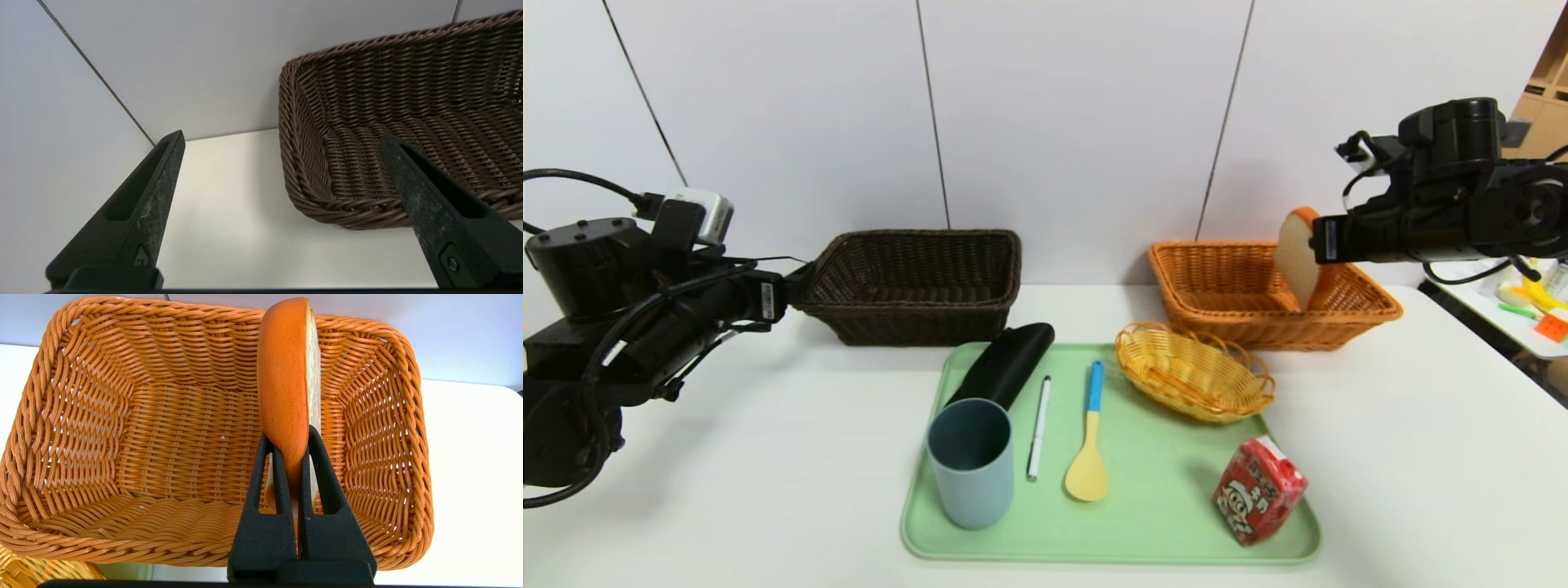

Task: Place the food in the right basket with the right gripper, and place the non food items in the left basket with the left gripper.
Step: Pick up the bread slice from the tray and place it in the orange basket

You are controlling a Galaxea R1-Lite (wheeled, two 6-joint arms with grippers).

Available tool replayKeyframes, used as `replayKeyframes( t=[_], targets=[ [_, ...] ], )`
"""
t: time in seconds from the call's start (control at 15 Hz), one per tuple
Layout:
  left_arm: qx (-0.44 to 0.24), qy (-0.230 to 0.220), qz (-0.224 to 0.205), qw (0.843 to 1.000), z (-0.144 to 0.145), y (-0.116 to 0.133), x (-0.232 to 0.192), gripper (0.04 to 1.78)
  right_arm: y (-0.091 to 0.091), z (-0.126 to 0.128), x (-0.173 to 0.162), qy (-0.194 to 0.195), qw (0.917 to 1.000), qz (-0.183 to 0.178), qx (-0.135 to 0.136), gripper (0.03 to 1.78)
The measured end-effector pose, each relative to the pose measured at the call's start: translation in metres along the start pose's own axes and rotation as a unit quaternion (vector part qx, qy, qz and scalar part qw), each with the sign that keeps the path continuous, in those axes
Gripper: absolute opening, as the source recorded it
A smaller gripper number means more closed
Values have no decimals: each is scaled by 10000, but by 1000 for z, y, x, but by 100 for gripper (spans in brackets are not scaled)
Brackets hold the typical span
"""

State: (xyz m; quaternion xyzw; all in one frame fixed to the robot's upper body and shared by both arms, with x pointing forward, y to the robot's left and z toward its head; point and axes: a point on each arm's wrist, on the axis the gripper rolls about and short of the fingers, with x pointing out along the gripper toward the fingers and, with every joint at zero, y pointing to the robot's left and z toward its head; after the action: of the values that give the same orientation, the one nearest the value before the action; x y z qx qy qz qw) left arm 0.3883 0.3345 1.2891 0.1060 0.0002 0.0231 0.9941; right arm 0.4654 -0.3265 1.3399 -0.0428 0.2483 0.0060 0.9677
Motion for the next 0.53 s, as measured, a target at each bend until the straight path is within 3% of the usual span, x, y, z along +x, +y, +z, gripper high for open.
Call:
replayKeyframes(
  t=[0.2,0.53],
  targets=[
    [11,-300,57,9995,2,0,3,169,0,0,0,2,10000,4,-4,9],
    [9,-256,54,9997,-1,-1,4,169,-2,1,-2,-28,10000,-24,7,9]
  ],
)
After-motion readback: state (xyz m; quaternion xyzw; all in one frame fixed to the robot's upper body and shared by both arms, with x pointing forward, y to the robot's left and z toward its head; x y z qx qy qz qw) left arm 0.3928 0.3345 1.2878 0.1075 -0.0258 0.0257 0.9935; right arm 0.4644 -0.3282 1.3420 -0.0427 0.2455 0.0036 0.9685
